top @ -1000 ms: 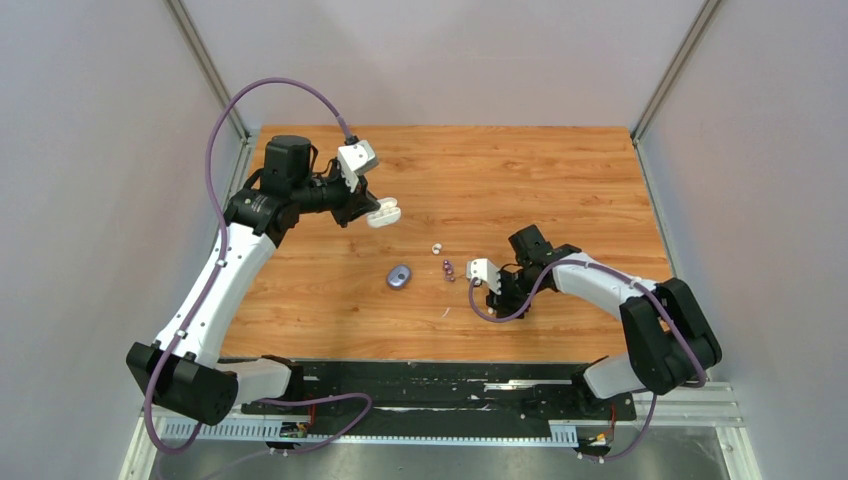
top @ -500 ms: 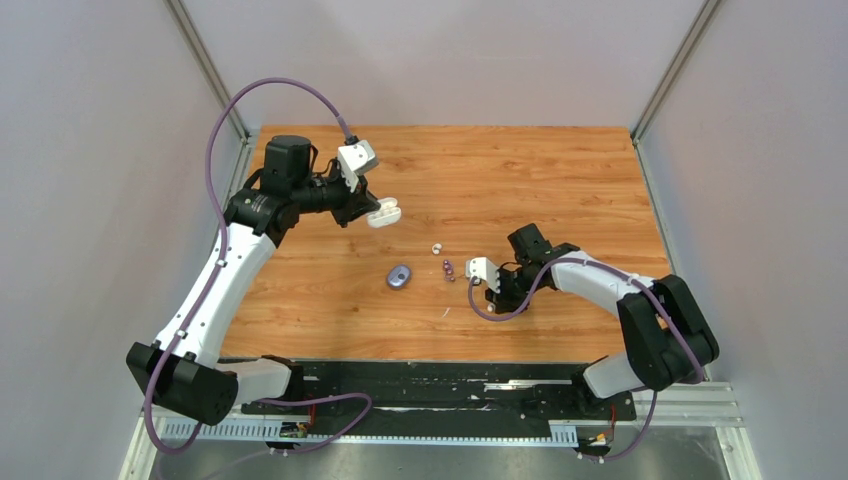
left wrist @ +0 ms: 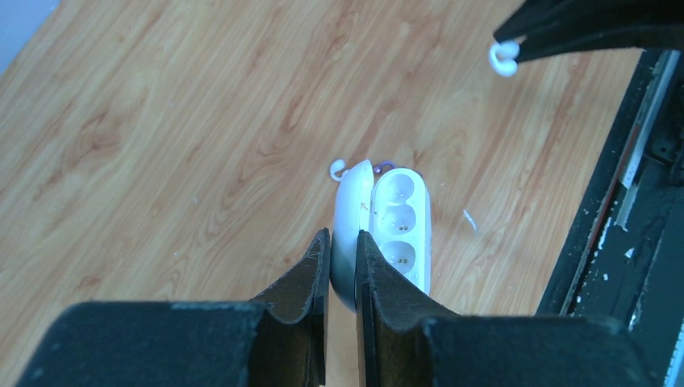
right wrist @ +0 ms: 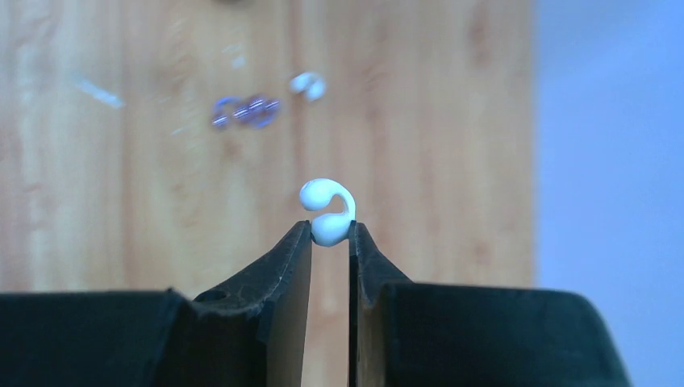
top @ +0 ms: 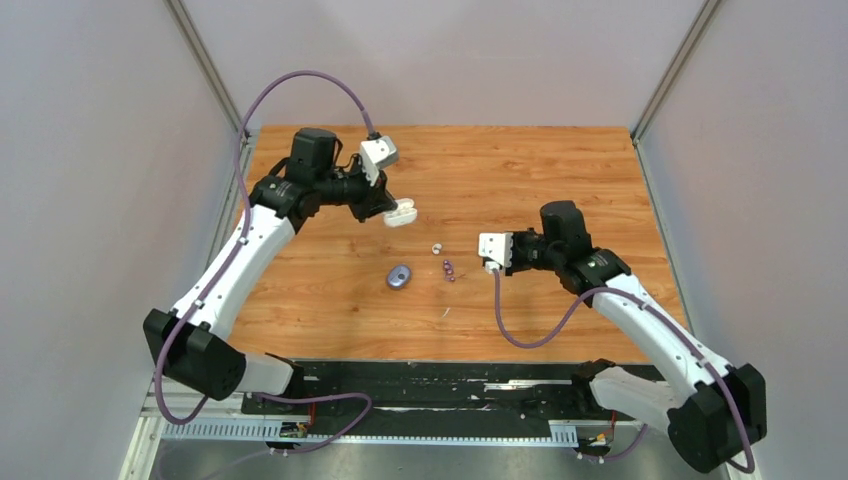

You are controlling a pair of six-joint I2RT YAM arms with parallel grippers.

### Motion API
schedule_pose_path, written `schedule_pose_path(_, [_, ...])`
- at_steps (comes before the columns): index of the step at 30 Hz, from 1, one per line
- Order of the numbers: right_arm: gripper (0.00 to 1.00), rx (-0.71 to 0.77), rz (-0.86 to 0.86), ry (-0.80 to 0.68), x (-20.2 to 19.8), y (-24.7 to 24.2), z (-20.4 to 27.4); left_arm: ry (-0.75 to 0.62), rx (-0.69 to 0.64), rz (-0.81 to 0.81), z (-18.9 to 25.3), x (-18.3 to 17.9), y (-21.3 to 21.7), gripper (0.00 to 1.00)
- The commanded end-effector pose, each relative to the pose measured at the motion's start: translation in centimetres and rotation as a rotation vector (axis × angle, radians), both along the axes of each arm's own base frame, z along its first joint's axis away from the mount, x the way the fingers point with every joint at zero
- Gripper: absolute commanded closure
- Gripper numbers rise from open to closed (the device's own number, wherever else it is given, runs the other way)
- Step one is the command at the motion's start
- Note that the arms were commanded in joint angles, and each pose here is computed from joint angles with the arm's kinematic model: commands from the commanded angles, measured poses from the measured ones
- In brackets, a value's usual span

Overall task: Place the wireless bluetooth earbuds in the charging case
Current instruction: Pick up the earbud from the center of the board, then place the earbud in the charging case.

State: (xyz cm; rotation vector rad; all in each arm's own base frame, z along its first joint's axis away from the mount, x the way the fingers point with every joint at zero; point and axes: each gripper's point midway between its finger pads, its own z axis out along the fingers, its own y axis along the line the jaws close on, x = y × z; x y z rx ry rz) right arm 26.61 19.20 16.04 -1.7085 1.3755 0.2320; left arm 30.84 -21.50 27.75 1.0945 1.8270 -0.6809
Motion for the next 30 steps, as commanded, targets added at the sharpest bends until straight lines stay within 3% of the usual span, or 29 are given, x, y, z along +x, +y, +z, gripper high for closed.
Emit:
schedule_pose_path(1, [1.0,0.158,0.067,-0.433,3.1,2.7,10.7,-0.019,-0.055,-0.042,2.4,-0.1,-3.1,1.0])
schedule_pose_path(7, [1.0,0.24,0.116,-0.845,3.0,5.7,17.5,0.05,-0.091,-0.075,2.6,-0.4,-6.4,1.0])
schedule_pose_path(12, [1.0,0.283,0.184,-1.032,1.7,8.1,19.8,0.07,-0.112,-0.084,2.7,-0.5,-8.2,1.0])
schedule_pose_path(20, [1.0,0.235,0.272,-1.086,1.0,9.1,19.2,0.043,-0.141,-0.096,3.8,-0.8,-8.5,1.0])
schedule_pose_path(30, [1.0,0.127,0.418,-1.051,0.2,10.1,16.3,-0.057,-0.204,-0.119,5.2,-1.8,-8.6,1.0])
